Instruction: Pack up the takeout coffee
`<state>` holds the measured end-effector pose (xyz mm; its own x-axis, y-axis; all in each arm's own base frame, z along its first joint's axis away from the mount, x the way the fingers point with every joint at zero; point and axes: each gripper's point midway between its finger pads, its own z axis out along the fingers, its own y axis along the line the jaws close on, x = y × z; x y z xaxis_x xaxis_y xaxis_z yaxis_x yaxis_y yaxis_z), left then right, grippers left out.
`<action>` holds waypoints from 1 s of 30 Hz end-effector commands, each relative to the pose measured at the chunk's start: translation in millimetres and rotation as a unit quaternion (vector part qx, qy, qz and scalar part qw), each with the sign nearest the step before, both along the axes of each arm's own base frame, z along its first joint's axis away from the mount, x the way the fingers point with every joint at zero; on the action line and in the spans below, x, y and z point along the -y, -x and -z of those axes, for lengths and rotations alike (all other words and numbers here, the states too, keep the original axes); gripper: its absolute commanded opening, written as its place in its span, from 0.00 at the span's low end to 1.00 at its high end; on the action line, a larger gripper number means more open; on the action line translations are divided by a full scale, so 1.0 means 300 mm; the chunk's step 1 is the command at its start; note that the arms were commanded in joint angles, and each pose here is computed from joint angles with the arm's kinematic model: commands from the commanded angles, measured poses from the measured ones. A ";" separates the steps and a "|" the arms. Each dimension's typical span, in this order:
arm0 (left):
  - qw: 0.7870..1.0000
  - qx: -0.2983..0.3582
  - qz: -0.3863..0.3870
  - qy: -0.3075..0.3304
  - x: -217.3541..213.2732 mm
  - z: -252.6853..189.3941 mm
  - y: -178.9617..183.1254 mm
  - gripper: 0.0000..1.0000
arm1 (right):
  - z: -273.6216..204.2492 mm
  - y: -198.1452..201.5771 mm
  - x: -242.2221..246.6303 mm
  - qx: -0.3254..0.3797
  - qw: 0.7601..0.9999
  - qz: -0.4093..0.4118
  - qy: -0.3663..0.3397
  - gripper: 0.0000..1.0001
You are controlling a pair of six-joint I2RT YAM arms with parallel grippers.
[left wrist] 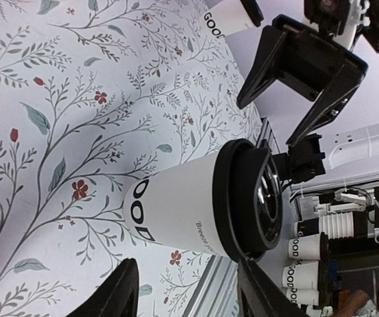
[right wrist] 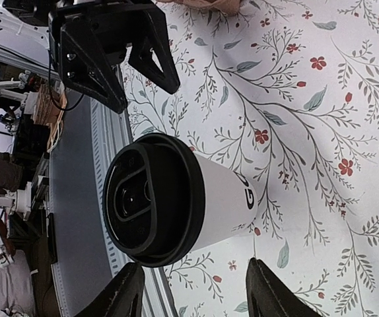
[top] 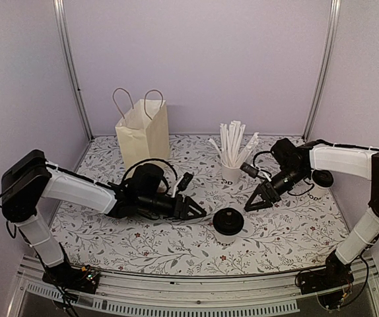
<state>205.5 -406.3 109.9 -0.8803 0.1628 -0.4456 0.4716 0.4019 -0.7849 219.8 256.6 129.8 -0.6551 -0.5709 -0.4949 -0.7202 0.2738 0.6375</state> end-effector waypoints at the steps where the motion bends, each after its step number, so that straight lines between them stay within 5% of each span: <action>1: 0.998 -0.027 -0.007 0.052 0.034 -0.064 0.014 0.52 | 0.021 0.035 -0.002 -0.035 0.999 -0.013 -0.014 0.56; 14: 0.996 -0.047 0.020 0.073 0.113 -0.035 0.014 0.42 | 0.077 0.086 0.006 -0.067 0.997 -0.027 -0.021 0.54; 30: 0.996 -0.060 0.034 0.050 0.135 0.029 0.060 0.41 | 0.102 0.098 -0.022 -0.096 0.994 -0.041 -0.029 0.54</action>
